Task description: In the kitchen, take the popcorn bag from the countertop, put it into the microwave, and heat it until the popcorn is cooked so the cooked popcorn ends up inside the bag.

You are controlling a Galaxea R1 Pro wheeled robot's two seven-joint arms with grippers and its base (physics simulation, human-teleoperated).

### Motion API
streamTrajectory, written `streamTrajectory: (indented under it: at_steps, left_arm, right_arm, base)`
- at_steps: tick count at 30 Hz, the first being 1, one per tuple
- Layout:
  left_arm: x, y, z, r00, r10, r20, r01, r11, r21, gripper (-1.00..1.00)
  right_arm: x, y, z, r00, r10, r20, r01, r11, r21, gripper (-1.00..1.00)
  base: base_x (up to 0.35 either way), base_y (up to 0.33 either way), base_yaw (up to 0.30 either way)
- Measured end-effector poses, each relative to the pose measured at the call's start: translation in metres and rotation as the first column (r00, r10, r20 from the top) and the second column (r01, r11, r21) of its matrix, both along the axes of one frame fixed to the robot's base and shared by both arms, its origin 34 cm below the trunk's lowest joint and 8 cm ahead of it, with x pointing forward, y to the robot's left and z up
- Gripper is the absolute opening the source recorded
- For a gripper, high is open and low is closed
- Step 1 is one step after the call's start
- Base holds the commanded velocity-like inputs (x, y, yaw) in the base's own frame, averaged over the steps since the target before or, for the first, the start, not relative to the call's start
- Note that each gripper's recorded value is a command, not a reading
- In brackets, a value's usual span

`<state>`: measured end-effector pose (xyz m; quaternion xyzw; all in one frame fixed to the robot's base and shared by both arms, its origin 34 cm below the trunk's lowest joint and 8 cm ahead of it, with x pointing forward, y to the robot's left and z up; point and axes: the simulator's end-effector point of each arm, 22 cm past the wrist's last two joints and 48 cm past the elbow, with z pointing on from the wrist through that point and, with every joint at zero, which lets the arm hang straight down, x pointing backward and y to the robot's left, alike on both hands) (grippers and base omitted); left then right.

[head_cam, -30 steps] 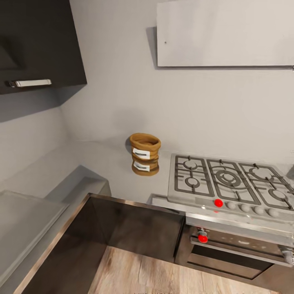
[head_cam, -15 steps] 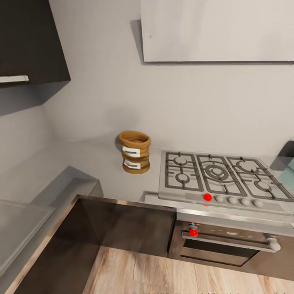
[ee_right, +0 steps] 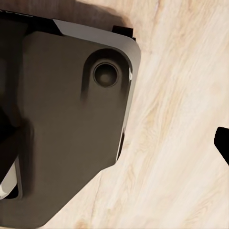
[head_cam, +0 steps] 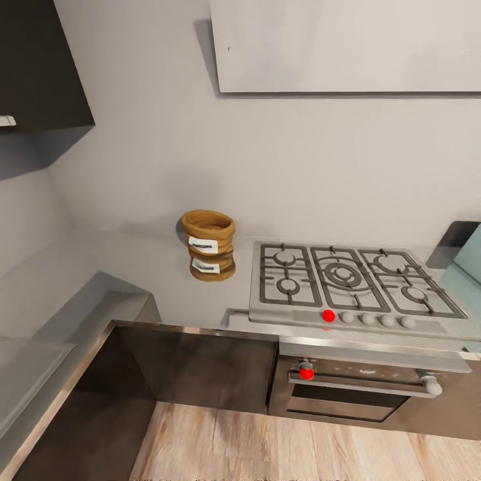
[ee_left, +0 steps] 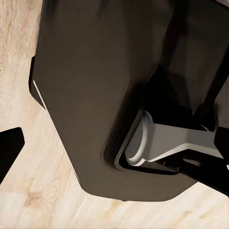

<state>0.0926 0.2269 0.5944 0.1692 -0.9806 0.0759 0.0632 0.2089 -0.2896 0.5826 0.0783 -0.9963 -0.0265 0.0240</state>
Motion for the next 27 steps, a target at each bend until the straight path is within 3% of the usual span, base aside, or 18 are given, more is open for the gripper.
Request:
streamTrajectory:
  at_steps: [12, 21, 27]
  left_arm:
    - [-0.002, -0.001, 0.0, 1.0, 0.003, -0.006, -0.003, 1.0, 0.0, 1.0]
    - [-0.002, -0.001, 0.0, 1.0, 0.004, -0.006, -0.004, 1.0, 0.0, 1.0]
    - [-0.001, -0.001, 0.0, 1.0, 0.006, -0.003, -0.006, 1.0, 0.002, 1.0]
  right_arm:
    - [-0.002, -0.001, -0.001, 1.0, 0.008, -0.004, -0.008, 1.0, -0.012, 1.0]
    - [0.007, -0.007, -0.001, 0.999, 0.008, 0.035, -0.007, 0.999, -0.034, 1.0]
    - [0.013, 0.004, -0.002, 0.999, 0.013, 0.051, -0.012, 1.0, -0.019, 1.0]
  base:
    - [0.0, 0.0, -0.002]
    - [0.0, 0.0, 0.0]
    - [-0.118, 0.0, 0.0]
